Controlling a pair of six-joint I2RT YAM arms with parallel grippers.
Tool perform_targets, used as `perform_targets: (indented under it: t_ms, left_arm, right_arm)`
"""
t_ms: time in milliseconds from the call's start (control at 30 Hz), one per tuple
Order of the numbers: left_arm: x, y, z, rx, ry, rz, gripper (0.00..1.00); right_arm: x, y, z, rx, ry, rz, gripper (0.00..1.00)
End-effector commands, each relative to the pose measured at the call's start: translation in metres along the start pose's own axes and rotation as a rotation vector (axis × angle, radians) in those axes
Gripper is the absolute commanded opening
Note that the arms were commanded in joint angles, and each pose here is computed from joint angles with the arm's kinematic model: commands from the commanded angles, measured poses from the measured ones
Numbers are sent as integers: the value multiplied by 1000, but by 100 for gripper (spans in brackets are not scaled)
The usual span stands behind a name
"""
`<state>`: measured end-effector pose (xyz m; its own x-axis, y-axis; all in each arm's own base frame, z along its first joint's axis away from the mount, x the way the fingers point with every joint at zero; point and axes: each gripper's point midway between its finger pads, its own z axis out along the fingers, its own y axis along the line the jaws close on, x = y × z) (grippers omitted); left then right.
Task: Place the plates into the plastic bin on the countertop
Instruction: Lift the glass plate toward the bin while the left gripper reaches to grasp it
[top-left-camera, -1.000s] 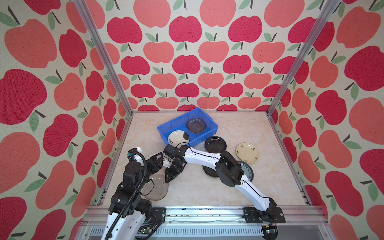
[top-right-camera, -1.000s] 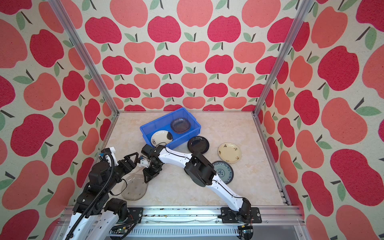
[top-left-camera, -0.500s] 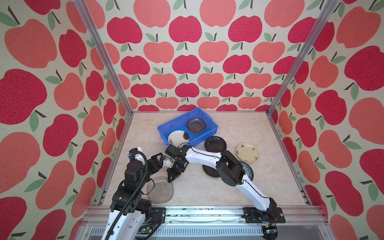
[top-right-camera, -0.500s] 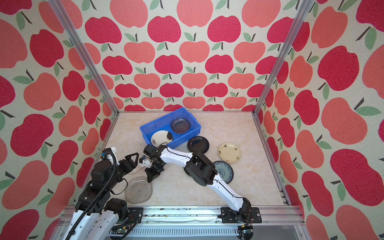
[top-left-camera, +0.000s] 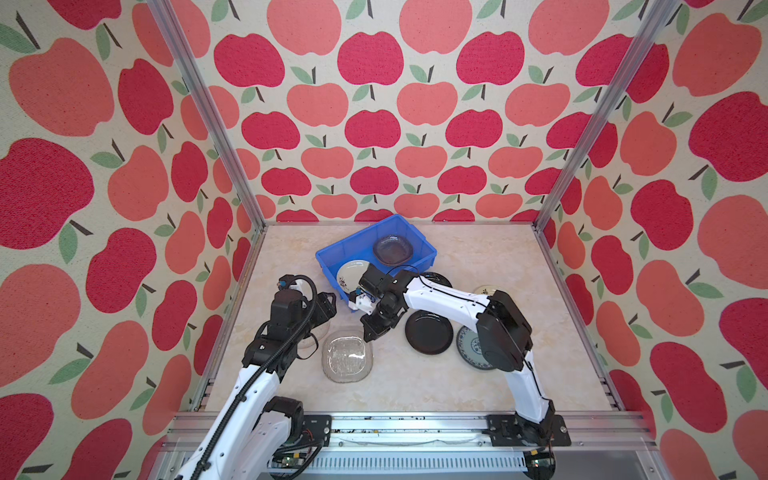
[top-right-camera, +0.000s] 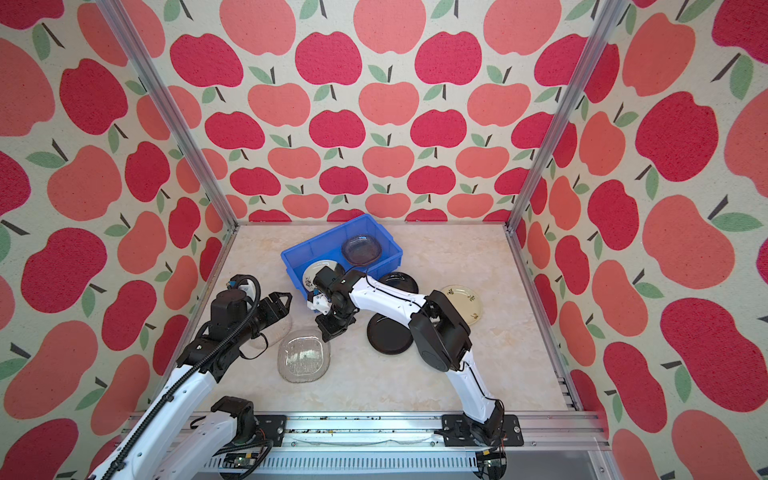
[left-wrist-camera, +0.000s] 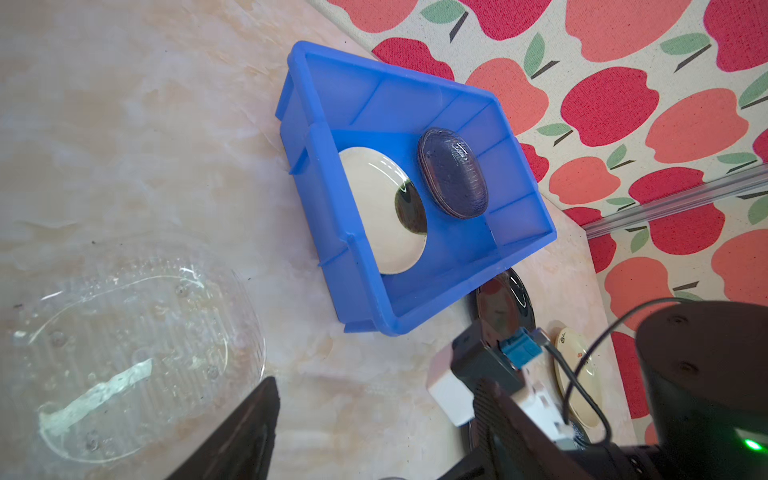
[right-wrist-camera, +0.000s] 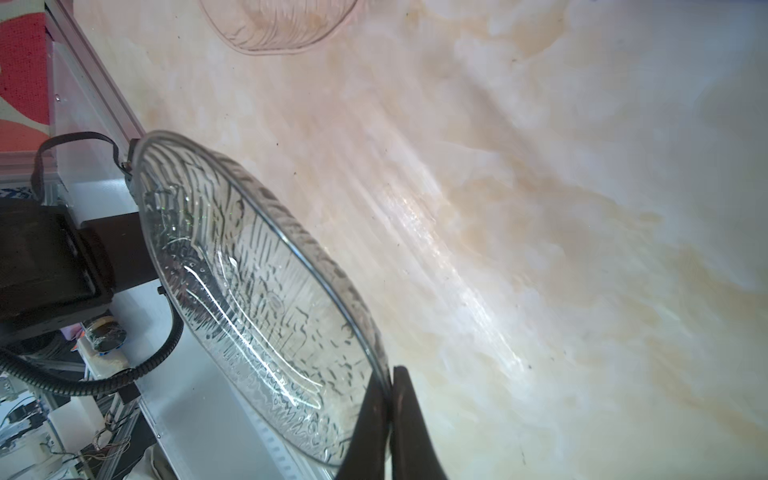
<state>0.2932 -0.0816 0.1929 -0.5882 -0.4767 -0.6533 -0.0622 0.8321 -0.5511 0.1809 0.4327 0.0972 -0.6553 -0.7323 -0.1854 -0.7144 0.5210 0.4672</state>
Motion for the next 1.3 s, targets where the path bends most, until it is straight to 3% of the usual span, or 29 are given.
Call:
perform_targets:
  t_ms: [0,200,333,667,967,1267]
  left_arm:
    - [-45,-45,5,138,-82,102,75]
    - [-55,-77,34,248,3,151,74]
    - [-45,-106,40,433,68,172,72]
    - [-15,-120,52,587,202,215,59]
    - [-3,-113,67,535,269,232,44]
    - [-4,-94,86,425,283,248,36]
  right_arm:
    - [16,-24,-34,62,5,47,0]
    - [13,-58,-80,101,-58,109,0]
    - [2,-84,-109,120,-114,146,0]
    - [-25,-121,-142,49,-187,174,0]
    - [-50,-125,-152,31,-208,147,0]
    - [-58,-124,-159,37,-215,136,0]
